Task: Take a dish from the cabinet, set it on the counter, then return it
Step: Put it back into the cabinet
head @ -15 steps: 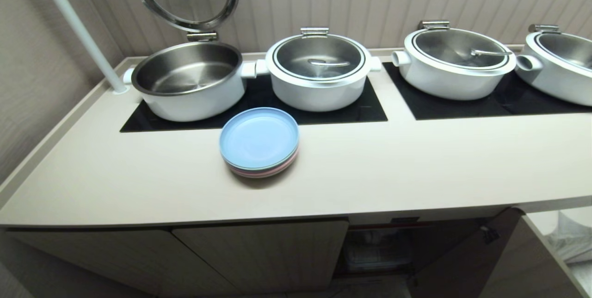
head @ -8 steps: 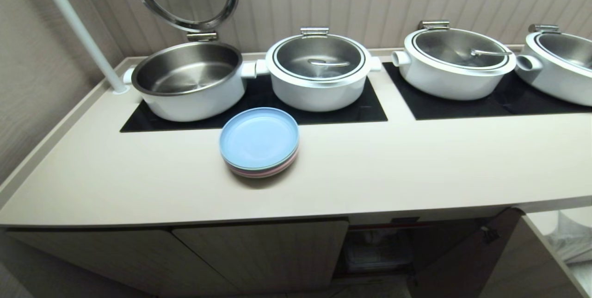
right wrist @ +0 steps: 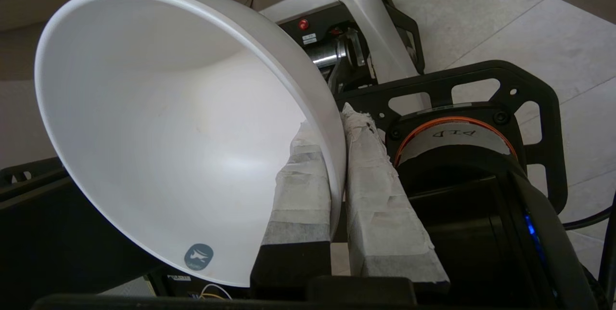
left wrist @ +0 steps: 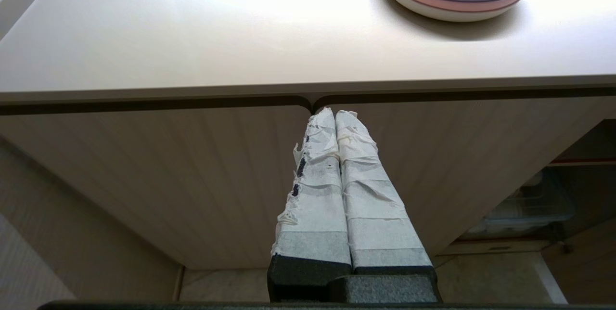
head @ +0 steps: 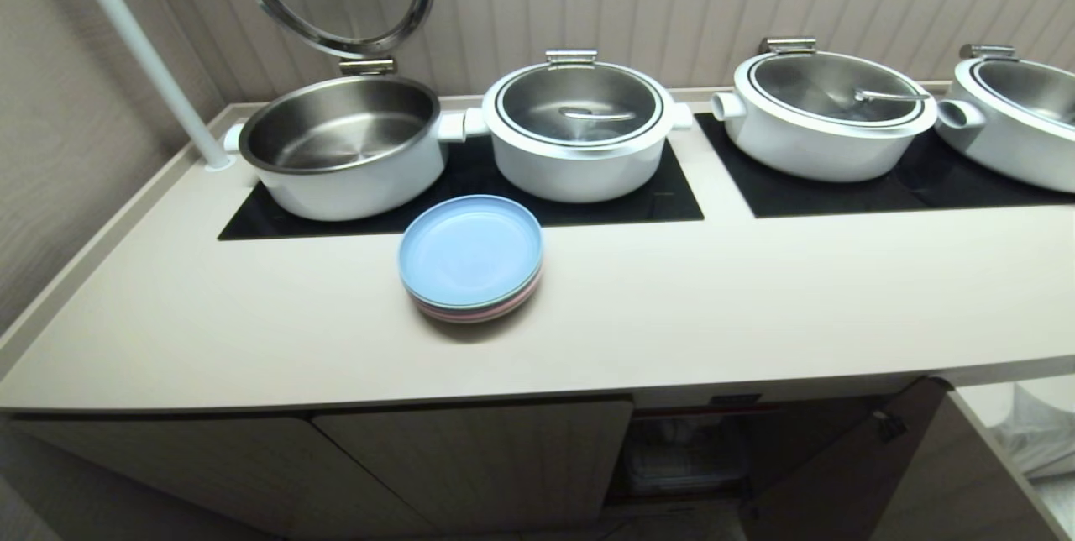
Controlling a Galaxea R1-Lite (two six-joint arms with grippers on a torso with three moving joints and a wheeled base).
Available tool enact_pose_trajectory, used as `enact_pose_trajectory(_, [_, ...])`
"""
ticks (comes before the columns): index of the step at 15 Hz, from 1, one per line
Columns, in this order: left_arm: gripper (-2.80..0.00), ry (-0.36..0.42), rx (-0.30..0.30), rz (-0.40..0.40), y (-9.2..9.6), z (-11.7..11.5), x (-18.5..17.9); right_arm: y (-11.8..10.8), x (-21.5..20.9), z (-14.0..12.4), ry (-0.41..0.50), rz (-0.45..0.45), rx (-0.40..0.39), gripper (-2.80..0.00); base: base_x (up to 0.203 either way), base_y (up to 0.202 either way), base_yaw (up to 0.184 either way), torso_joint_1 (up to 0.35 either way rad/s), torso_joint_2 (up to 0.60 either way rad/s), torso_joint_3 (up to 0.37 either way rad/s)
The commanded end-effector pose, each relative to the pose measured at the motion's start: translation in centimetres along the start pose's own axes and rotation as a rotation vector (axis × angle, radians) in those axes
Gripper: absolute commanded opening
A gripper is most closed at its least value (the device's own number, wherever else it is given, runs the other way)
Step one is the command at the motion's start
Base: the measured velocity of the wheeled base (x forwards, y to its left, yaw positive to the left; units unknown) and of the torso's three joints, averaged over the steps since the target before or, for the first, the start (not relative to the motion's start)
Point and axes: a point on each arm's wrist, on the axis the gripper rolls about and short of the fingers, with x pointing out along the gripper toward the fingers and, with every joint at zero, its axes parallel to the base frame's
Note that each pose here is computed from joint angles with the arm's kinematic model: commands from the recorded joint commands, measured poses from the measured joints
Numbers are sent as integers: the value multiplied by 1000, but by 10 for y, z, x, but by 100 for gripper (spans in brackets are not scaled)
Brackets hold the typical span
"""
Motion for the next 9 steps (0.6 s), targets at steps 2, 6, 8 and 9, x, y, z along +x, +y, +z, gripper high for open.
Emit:
enact_pose_trajectory(2, [-280,0,0,-1,0,0,0,0,-1,0,3,0,-4,-280,0,0,0,0,0,0])
enact_pose_trajectory(6, [-280,0,0,1,0,0,0,0,0,0,5,-2,11,-280,0,0,0,0,0,0])
enact_pose_trajectory(8, [-280,0,0,0,0,0,0,0,0,0,5,-2,9,-280,0,0,0,0,0,0])
enact_pose_trajectory(9, [-280,0,0,0,0,0,0,0,0,0,5,-3,9,-280,0,0,0,0,0,0])
